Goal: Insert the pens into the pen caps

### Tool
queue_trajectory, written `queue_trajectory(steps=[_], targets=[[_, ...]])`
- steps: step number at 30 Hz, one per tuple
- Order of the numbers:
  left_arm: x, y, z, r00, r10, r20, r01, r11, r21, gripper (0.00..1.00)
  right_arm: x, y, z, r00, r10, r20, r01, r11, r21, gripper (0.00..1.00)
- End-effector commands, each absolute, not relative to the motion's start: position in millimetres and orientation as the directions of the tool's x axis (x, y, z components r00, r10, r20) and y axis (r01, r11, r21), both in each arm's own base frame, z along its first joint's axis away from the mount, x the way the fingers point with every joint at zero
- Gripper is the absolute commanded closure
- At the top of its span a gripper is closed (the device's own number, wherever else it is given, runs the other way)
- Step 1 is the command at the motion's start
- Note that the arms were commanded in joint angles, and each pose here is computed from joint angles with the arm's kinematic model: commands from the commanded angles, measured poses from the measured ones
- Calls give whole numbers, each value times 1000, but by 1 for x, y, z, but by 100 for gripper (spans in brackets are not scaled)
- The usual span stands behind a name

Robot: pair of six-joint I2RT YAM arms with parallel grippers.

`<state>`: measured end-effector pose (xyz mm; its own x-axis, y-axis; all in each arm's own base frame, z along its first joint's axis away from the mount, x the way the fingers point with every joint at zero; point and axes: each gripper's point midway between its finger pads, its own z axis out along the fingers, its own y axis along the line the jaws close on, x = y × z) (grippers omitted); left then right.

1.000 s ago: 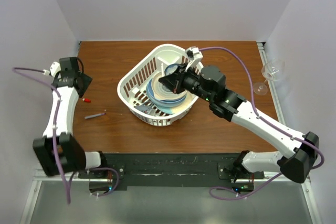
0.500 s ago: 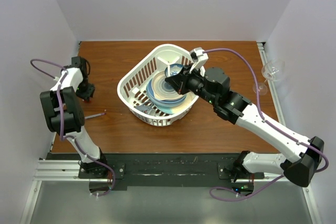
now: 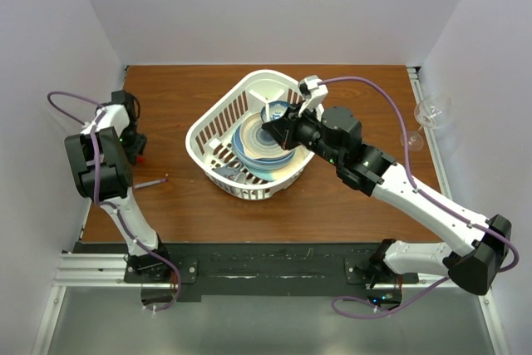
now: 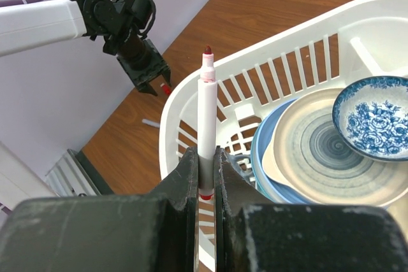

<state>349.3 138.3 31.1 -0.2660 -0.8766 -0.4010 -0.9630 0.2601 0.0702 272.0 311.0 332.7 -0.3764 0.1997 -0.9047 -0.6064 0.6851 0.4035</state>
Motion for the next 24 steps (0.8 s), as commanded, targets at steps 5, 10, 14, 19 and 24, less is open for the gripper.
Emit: queue_trajectory(steps=[5,10,14,19,24], targets=[[360,157,28,-249,-861,-443,-968,237,84,52,285,312,344,-325,210,-922,-601,707,373,100],[353,157,21,-254,-860,-443,-967,228,112,58,286,310,342,-325,208,-923,-595,713,370,100],[350,157,19,-256,-858,-445,-967,228,117,69,283,310,343,-330,207,-921,-595,712,373,100],[349,149,14,-277,-865,-418,-960,266,87,94,280,306,344,-335,203,-920,-593,713,373,100],[364,140,59,-312,-840,-445,-928,369,-47,100,267,311,335,-385,161,-909,-625,678,385,100]])
